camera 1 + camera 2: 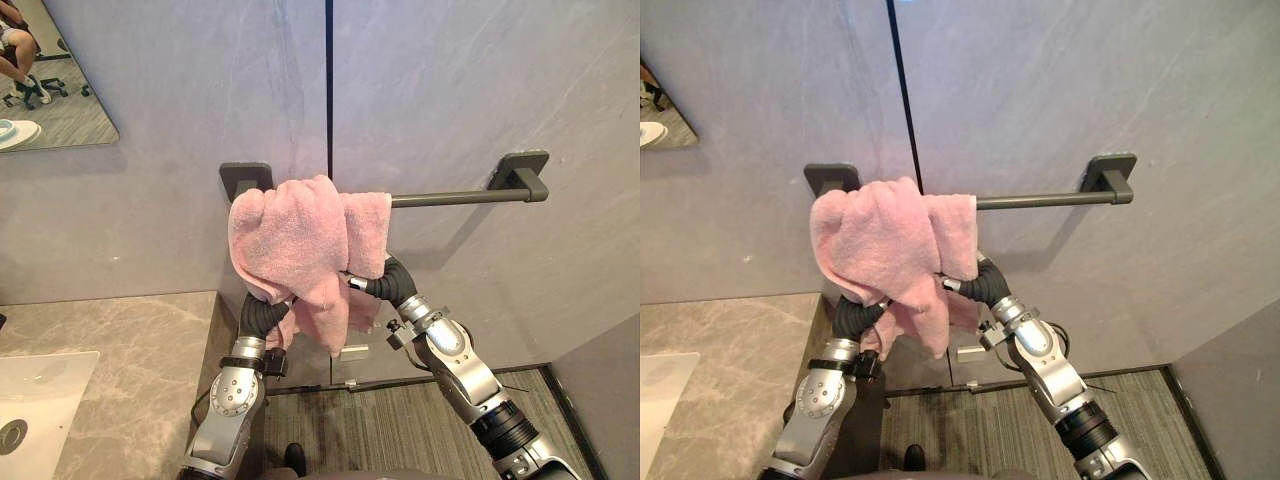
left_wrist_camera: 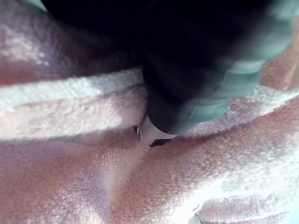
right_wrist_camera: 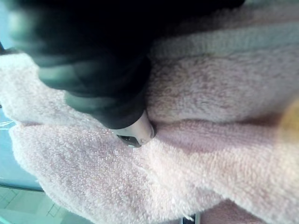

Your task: Organize washtable

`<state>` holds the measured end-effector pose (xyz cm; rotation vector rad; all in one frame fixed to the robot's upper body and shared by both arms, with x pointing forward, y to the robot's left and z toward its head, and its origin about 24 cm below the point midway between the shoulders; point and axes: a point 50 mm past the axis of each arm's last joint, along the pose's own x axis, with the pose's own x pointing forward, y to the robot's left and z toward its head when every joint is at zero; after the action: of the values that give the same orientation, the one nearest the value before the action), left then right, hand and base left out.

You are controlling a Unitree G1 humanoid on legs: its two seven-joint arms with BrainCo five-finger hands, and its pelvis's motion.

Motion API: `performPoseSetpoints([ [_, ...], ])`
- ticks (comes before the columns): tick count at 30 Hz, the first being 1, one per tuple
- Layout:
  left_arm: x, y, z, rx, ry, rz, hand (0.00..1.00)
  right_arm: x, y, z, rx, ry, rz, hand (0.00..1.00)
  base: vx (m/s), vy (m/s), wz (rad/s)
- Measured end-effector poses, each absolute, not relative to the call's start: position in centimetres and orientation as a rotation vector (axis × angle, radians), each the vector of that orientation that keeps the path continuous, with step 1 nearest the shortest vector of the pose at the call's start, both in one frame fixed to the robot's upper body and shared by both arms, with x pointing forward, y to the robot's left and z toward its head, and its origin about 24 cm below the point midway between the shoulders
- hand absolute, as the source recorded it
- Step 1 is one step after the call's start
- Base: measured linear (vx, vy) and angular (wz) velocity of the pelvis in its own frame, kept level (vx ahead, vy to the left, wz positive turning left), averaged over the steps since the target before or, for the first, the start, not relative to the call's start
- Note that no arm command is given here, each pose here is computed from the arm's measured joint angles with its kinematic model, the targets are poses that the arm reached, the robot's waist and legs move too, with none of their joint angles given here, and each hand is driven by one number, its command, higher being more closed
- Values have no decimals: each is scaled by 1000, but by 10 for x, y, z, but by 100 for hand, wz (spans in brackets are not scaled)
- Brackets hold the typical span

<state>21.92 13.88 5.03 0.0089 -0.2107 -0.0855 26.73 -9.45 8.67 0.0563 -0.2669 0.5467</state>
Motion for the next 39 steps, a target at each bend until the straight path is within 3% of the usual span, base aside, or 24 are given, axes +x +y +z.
performPoseSetpoints([
  [13,219,140,50,13,-213,-95,100,270,-129,86,68,-283,381,100,0,0,0],
  [39,220,127,53,-41,-229,-137,100,263,-155,84,110,-296,240,100,0,0,0],
])
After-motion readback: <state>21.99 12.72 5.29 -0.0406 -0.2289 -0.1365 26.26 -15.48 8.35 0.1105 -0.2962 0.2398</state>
